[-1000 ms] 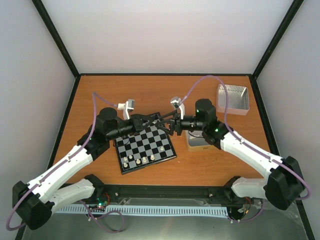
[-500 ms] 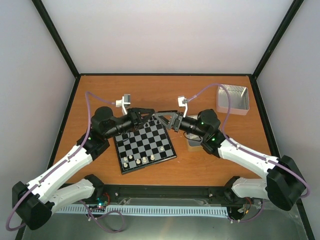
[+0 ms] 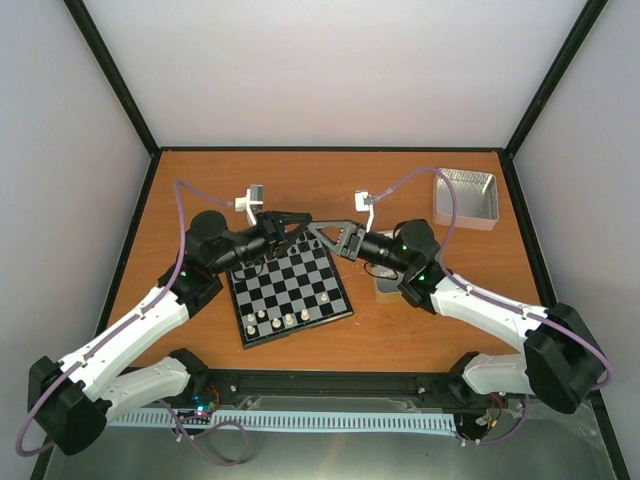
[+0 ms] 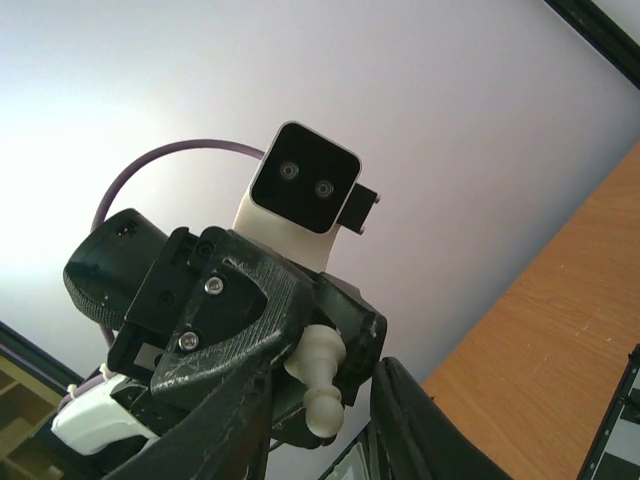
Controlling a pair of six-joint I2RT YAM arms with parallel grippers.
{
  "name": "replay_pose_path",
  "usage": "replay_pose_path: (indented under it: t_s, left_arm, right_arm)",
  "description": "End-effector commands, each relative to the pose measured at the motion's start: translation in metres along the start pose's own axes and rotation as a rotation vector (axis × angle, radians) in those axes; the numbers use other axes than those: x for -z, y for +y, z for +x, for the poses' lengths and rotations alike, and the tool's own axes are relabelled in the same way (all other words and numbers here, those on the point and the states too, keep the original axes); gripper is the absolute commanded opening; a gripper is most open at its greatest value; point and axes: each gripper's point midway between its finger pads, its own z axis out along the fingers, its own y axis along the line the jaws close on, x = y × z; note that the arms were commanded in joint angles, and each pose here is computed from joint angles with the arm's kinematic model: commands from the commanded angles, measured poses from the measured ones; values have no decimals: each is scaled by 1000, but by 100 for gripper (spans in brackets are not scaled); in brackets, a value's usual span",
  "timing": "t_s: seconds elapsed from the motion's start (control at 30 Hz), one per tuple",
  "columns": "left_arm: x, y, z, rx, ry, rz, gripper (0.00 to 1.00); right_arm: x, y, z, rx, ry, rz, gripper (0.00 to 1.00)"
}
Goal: Set up the chess pieces on the board
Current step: Place the chess piece on the chessboard.
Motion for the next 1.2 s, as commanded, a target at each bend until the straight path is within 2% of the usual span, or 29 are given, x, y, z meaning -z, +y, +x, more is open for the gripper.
replay_pose_path:
  t_s: [0.0, 0.1, 0.33, 0.53, 0.63, 0.67, 0.7, 0.77, 0.8, 0.93, 1.03, 1.17]
  left_arm:
    - [-1, -10, -6, -6, -17, 27, 8]
    - [-2, -7, -5, -3, -11, 21, 8]
    - [-3, -2, -3, 3, -2, 16, 8]
    - [-2, 3, -1, 2, 2, 6, 10]
    - [0, 5, 1, -9, 7, -2, 12]
    - [1, 8, 1, -14, 4, -17, 17]
    - [3, 12, 1, -19, -3, -40, 27]
    - [9, 24, -2, -40, -37, -102, 65]
    - [13, 30, -5, -62, -60, -138, 72]
    - [46, 65, -29, -210, -231, -381, 86]
    - [85, 93, -44, -377, -317, -619, 89]
    - [129, 100, -58, -572, -368, -842, 92]
  right_arm:
    - [6, 11, -1, 19, -24, -32, 29]
    - [9, 10, -2, 16, -40, -22, 29]
    - [8, 6, -5, 18, -57, -1, 23]
    - [6, -5, -7, -8, -62, 56, 4]
    - [5, -15, -5, -20, -53, 106, 3]
    - [6, -15, -5, -17, -49, 110, 3]
    - [6, -17, -3, -14, -41, 117, 3]
    - [8, -22, 0, 2, -19, 161, 3]
    - [9, -30, 4, 8, 5, 212, 3]
    - [24, -83, 31, 38, 197, 513, 3]
    - [49, -126, 58, 62, 374, 767, 3]
    - [88, -163, 92, 85, 621, 1041, 3]
